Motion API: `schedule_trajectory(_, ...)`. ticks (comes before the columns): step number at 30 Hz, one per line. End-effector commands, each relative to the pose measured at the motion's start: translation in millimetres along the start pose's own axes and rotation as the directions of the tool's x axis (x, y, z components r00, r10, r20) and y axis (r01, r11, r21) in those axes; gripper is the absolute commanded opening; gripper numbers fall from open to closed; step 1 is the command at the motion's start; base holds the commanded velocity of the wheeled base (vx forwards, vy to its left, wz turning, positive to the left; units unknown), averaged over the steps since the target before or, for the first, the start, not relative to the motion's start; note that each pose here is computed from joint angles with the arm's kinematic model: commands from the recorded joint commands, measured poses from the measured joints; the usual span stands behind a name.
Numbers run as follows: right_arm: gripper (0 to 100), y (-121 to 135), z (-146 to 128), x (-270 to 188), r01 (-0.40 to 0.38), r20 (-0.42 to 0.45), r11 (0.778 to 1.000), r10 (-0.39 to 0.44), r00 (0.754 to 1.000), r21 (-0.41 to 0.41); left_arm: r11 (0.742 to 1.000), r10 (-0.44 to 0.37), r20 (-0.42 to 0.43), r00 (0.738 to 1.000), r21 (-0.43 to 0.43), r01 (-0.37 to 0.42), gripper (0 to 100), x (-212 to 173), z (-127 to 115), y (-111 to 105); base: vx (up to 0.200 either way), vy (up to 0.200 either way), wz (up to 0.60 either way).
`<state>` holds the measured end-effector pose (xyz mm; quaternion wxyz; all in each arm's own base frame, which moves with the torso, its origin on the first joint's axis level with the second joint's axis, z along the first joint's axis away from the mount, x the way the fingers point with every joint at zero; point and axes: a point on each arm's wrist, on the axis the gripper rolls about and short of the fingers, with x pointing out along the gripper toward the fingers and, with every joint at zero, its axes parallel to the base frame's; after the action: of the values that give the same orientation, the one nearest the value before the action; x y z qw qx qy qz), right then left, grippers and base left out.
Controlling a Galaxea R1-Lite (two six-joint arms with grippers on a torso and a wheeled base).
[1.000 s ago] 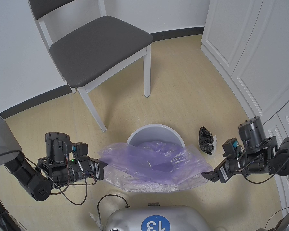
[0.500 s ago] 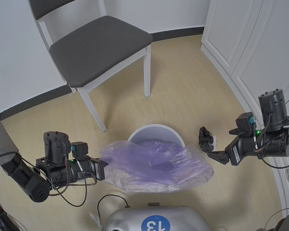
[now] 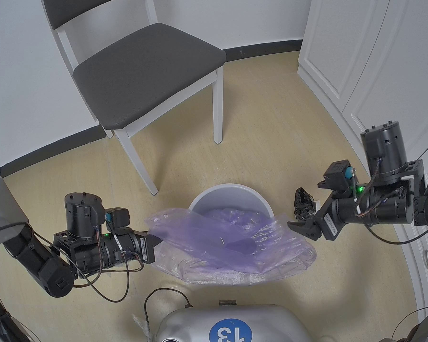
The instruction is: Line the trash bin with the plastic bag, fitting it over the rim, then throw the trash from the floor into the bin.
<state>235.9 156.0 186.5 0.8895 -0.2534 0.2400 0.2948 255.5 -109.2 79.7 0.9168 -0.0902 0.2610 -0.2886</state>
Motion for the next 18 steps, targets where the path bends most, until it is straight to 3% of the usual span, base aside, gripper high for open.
schedule_trajectory(1,100,22.1,-3.4,28.3,-0.080,-0.034,0.992,0.077,0.996,-0.094,1.000,0.026,-0.005,1.000,-0.010,-0.026,100,0.7,-1.2,8.6,0.000,0.000,0.00)
schedule_trajectory(6,100,47.8,-5.3,44.9,-0.148,-0.063,0.976,0.140,0.988,-0.159,0.999,0.041,-0.024,0.999,-0.017,-0.041,100,3.9,-5.5,12.9,0.000,0.000,0.00)
schedule_trajectory(10,100,61.0,-12.7,65.4,-0.182,-0.114,0.968,0.163,0.980,-0.175,0.999,0.040,-0.019,0.999,-0.016,-0.040,100,5.5,-6.0,13.5,0.000,0.000,0.00)
schedule_trajectory(18,100,79.6,-19.9,79.2,-0.216,-0.111,0.958,0.198,0.974,-0.188,0.999,0.038,-0.001,0.999,-0.010,-0.038,100,7.0,-7.0,14.7,0.000,0.000,0.00)
